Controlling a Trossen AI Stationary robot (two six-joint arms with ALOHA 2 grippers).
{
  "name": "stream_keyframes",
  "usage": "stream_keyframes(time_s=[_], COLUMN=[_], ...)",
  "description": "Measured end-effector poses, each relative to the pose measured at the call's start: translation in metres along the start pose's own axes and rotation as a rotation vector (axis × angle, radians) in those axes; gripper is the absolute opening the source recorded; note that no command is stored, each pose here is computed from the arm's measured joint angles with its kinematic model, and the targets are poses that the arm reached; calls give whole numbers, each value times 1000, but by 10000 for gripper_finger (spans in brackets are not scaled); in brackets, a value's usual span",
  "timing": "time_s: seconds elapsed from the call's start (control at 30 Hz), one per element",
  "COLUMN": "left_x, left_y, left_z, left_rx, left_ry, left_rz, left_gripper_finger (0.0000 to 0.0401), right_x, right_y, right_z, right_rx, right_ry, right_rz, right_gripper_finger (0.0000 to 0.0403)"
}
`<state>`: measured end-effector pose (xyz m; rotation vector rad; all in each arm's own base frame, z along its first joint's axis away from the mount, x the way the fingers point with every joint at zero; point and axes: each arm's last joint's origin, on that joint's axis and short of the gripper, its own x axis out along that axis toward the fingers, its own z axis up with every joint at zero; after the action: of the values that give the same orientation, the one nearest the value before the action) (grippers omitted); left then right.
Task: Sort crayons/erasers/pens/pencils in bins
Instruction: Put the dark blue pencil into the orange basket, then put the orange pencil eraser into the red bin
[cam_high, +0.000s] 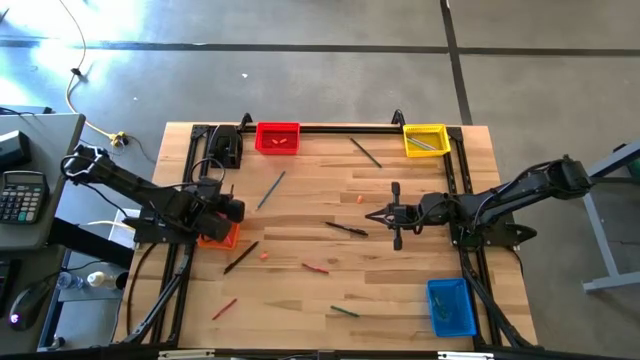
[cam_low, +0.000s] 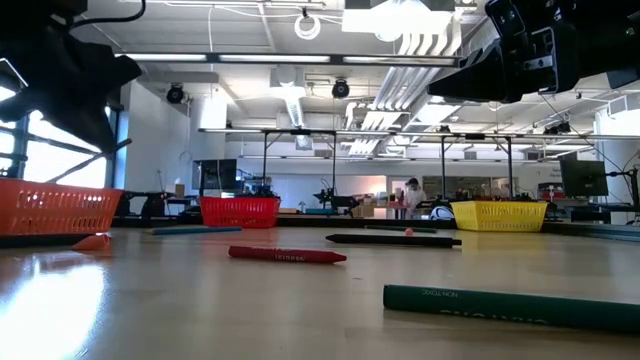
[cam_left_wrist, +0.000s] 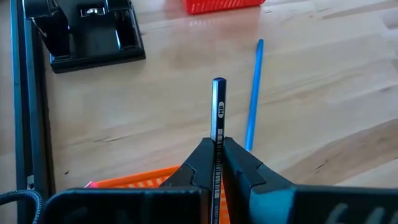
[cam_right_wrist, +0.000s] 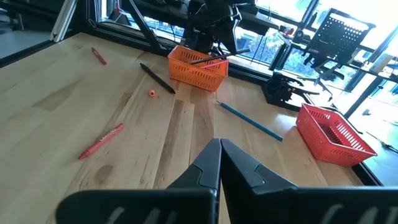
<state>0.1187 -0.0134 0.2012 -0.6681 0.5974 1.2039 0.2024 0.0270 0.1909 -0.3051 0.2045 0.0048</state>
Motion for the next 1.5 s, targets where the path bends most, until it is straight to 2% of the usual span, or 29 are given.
stream_keyframes(time_s=[0.23,0.57,0.8,0.93,1.03,1.27,1.43,1.5], left_x=[1,3,2,-5,-14,-28,-15,-8], left_y=[-4,-9,-9,-17,-28,-61,-77,-82], left_z=[-4,-9,-8,0,5,7,-6,-10], left_rx=[5,53,148,236,361,623,750,782], left_ry=[-8,11,23,-25,-48,-162,-263,-289], left_rz=[-5,9,3,-34,-107,-379,-586,-704], left_gripper_finger=[9,63,94,101,97,64,22,6], right_x=[0,0,0,0,0,0,1,1], right_y=[0,0,0,0,0,-1,3,5], right_z=[0,0,0,0,1,4,17,22], right_rx=[0,0,0,7,44,100,116,109], right_ry=[0,0,0,0,-10,-32,-57,-49], right_rz=[0,0,0,0,-5,-18,-31,-61], right_gripper_finger=[0,0,0,0,0,0,0,0])
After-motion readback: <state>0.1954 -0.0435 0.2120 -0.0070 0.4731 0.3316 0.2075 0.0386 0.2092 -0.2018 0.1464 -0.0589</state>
